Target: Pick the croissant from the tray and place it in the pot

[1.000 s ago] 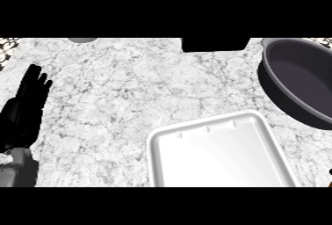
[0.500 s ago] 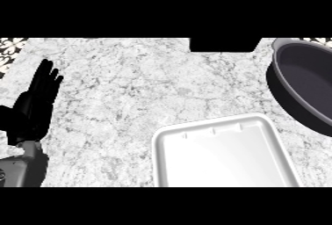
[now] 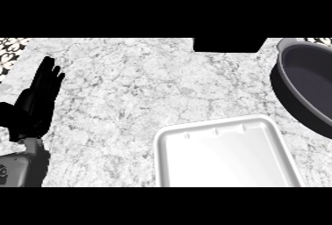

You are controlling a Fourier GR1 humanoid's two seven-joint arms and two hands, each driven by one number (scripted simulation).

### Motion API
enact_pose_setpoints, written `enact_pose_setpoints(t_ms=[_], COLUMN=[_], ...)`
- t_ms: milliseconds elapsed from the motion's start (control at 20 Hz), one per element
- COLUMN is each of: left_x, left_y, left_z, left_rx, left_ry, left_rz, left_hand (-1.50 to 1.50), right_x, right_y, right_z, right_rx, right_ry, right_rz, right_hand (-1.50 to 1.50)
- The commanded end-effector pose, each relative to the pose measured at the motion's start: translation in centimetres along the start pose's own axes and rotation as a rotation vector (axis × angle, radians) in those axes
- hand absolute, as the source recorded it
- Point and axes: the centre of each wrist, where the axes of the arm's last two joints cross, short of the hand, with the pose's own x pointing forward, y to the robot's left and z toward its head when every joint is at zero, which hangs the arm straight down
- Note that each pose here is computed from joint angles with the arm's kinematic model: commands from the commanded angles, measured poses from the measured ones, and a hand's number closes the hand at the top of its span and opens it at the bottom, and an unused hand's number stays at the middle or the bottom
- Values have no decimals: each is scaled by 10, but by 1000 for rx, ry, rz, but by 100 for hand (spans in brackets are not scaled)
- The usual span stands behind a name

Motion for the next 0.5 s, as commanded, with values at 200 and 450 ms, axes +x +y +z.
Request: enact_pose_setpoints(t_ms=[200, 450], left_x=[6, 0], left_y=[8, -11], left_z=[-6, -1], left_rx=[-29, -21], left_ry=[-28, -4], left_rz=[1, 3], left_hand=[0, 0], right_x=[-37, -76], right_y=[39, 40], right_z=[-38, -52], right_rx=[-85, -36], right_ry=[19, 43], right_rz=[344, 334], right_hand=[150, 150])
